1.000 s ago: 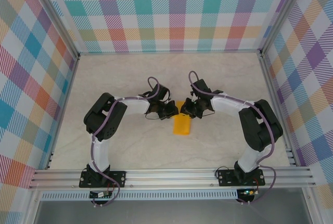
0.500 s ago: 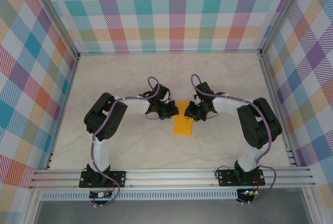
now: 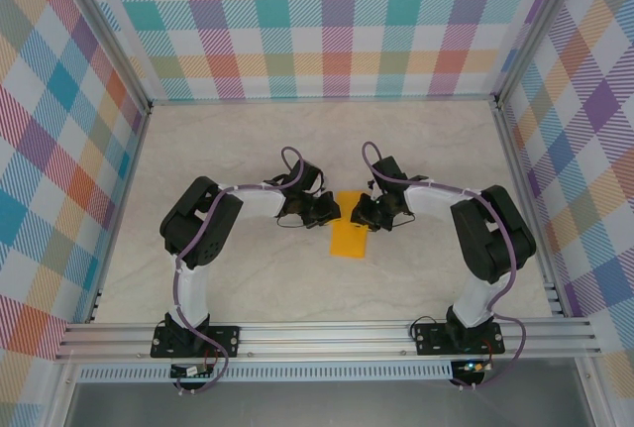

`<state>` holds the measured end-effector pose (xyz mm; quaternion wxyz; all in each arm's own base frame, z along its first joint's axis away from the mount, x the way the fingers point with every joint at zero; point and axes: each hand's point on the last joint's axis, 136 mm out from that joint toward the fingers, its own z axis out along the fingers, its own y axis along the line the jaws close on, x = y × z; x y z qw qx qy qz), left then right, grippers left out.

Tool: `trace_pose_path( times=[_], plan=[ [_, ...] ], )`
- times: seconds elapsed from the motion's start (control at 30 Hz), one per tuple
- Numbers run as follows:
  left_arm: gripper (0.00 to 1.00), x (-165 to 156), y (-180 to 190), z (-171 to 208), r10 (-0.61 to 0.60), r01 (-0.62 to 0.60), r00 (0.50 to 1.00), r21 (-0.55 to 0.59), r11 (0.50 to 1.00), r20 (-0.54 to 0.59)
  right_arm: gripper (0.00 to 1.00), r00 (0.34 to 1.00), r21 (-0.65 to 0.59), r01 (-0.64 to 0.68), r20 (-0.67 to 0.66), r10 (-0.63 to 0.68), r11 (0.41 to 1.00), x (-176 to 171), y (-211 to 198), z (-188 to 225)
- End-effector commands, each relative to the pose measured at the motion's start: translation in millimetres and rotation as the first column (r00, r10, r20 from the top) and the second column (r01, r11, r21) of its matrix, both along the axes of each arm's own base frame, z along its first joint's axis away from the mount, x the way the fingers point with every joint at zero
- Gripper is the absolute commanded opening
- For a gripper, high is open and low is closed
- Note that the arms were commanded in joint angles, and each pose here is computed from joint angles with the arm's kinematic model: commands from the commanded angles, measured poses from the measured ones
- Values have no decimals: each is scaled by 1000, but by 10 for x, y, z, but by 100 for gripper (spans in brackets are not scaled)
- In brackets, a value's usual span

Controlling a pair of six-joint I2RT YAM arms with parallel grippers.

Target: Fold a paper plane with a square sheet of paper (pick it up from the middle)

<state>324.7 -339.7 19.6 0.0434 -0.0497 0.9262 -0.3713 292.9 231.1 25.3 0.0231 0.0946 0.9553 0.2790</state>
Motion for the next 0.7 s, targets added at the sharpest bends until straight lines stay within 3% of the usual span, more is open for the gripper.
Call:
trace_pose_path(
  times=[0.0,0.43,0.67],
  plan=[
    [7,-321,170,-330,8,4,992,94,996,-127,18,999,-16,-23,-22,23,1000,-44,-43,-83],
    [8,-339,187,-342,9,4,992,98,995,-129,18,999,-48,-46,-9,46,998,-17,-75,-86],
    [8,-382,294,-450,28,-5,989,159,987,-146,19,998,63,-67,7,67,996,-140,60,166]
  ],
)
